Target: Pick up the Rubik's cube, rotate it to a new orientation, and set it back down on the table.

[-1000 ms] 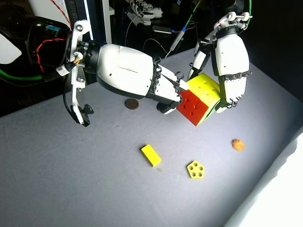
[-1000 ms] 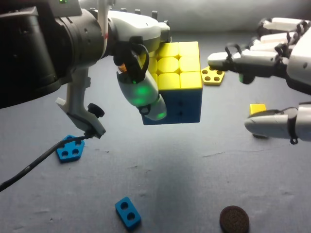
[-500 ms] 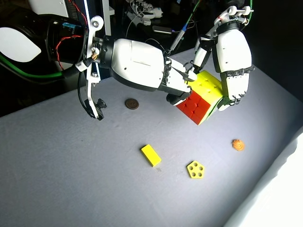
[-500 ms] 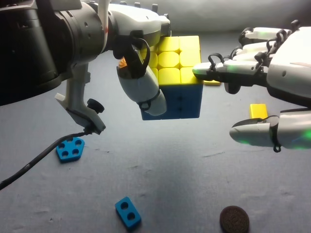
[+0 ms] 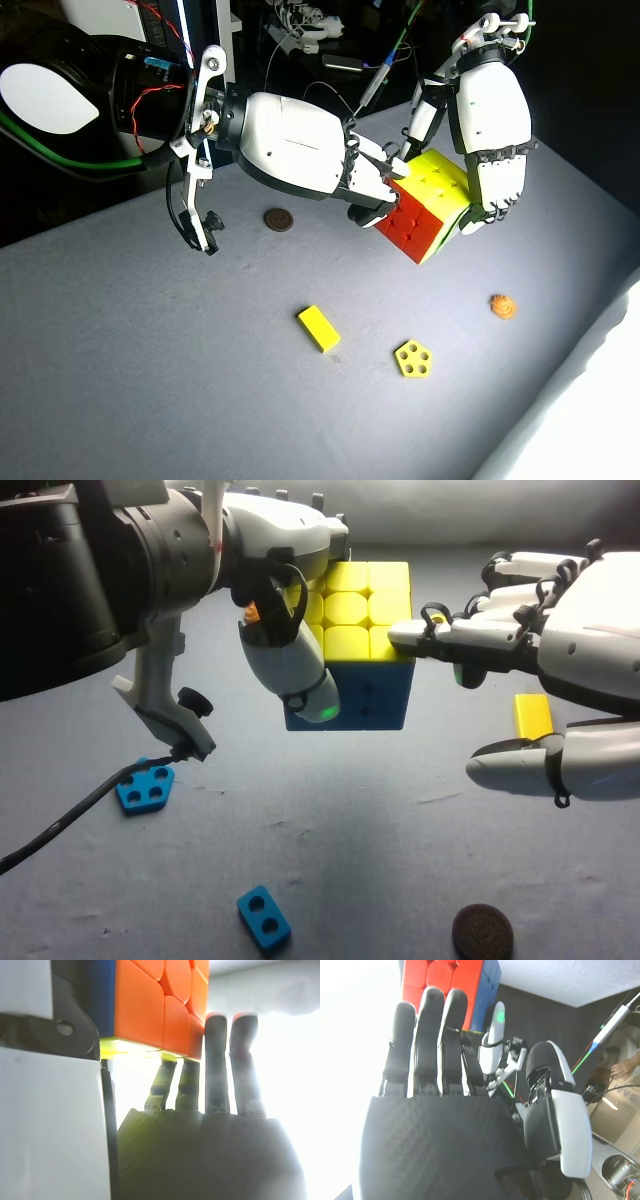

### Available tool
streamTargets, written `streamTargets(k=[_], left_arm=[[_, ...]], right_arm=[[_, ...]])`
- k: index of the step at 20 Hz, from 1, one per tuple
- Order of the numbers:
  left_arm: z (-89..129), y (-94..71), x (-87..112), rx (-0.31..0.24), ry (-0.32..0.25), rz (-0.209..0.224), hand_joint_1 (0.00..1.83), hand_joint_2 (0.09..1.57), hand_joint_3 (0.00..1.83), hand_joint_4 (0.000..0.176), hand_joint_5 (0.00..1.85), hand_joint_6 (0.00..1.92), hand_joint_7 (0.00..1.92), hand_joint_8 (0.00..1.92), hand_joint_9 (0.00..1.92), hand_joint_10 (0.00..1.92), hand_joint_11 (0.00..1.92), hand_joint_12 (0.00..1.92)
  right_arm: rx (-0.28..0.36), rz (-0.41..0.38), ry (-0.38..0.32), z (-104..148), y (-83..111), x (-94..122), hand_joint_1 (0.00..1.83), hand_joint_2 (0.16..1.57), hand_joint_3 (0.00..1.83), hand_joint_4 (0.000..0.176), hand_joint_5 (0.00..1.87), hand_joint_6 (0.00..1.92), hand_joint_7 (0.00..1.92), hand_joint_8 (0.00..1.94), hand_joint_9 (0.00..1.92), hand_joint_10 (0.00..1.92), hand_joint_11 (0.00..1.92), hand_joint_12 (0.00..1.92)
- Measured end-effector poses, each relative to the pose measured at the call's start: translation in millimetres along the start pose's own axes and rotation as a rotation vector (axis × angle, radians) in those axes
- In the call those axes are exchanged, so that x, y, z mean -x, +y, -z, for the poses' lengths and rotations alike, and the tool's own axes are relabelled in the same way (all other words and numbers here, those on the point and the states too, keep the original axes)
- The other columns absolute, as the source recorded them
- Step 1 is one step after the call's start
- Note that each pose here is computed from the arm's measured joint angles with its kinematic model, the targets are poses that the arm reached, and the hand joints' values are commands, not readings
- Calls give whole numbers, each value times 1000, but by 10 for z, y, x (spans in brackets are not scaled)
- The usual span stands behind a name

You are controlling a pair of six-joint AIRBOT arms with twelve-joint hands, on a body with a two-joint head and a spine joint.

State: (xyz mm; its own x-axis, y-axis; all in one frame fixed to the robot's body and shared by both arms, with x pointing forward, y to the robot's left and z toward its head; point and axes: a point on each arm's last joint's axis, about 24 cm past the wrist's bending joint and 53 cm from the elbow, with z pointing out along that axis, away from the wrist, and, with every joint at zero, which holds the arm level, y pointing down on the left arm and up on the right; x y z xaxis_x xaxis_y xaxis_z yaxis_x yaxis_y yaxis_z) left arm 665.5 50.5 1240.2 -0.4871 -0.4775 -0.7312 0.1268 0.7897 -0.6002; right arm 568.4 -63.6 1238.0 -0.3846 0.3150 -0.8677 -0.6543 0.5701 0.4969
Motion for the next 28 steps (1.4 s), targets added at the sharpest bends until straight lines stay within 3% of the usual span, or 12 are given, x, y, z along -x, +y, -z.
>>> streamTargets(k=[1,2,3,4,5,6,7,9,20,21,22,28], left_arm=[[0,4,-5,2,2,3,1043,1314,0,0,509,1626,148,1921,240,1921,321,1921],[0,4,-5,2,2,0,1031,1333,0,0,557,1609,155,1921,237,1921,316,1921],[0,4,-6,2,2,1,1042,1389,6,0,531,1590,393,1921,242,1921,315,1921],[0,3,-4,1,2,0,1030,1351,0,0,560,1606,202,1921,237,1921,318,1921],[0,3,-2,2,1,-1,1180,1232,0,0,297,1624,141,1921,226,1921,307,1921],[0,10,-2,4,1,-1,1050,1323,0,0,498,1634,141,1921,237,1921,323,1921],[0,11,-1,5,1,-1,1188,1224,0,0,282,1658,135,1921,238,1921,323,1921],[0,19,1,8,0,-4,1026,1414,1,0,476,1661,438,1921,272,1921,341,1921],[1,63,12,27,-4,-12,1023,1420,1,0,494,1644,449,1921,279,1921,365,1921],[0,56,21,23,-7,-11,1011,1379,0,0,525,1657,231,1921,274,1921,351,1921],[0,33,18,15,-6,-7,997,1426,2,0,466,1710,394,1921,265,1921,337,1921],[0,25,14,11,-4,-4,1057,1404,0,0,527,1571,474,1919,289,1921,344,1921]], right_arm=[[-3,-3,8,3,-14,-37,195,1245,0,0,159,13,392,956,285,1391,0,1802],[-5,-4,11,3,-18,-46,212,1247,0,0,158,11,377,956,281,1393,0,1808],[-7,-5,15,7,-27,-61,196,1253,1,0,154,9,369,957,281,1395,0,1808],[-6,-6,15,3,-23,-67,182,1254,2,0,150,7,359,957,275,1401,0,1805],[-4,-8,17,-4,-16,-76,161,1255,2,0,154,7,357,958,255,1411,0,1799],[-2,-9,19,-9,-10,-84,166,1259,3,0,149,4,353,960,246,1420,0,1802],[-1,-10,20,-14,-5,-90,173,1258,2,0,159,8,359,965,264,1431,0,1807],[2,-13,26,-27,3,-122,158,1263,4,0,158,7,359,969,269,1430,0,1803],[-10,-43,73,-88,-1,-282,190,1250,0,0,123,1,362,947,292,1395,0,1814],[-16,-43,90,-95,-9,-331,195,1248,0,0,132,5,361,945,292,1399,0,1814],[-23,-44,116,-106,-16,-410,213,1246,0,0,133,5,362,946,292,1406,0,1813],[-26,-46,123,-110,-19,-432,199,1252,0,0,138,10,381,963,313,1399,0,1812]])
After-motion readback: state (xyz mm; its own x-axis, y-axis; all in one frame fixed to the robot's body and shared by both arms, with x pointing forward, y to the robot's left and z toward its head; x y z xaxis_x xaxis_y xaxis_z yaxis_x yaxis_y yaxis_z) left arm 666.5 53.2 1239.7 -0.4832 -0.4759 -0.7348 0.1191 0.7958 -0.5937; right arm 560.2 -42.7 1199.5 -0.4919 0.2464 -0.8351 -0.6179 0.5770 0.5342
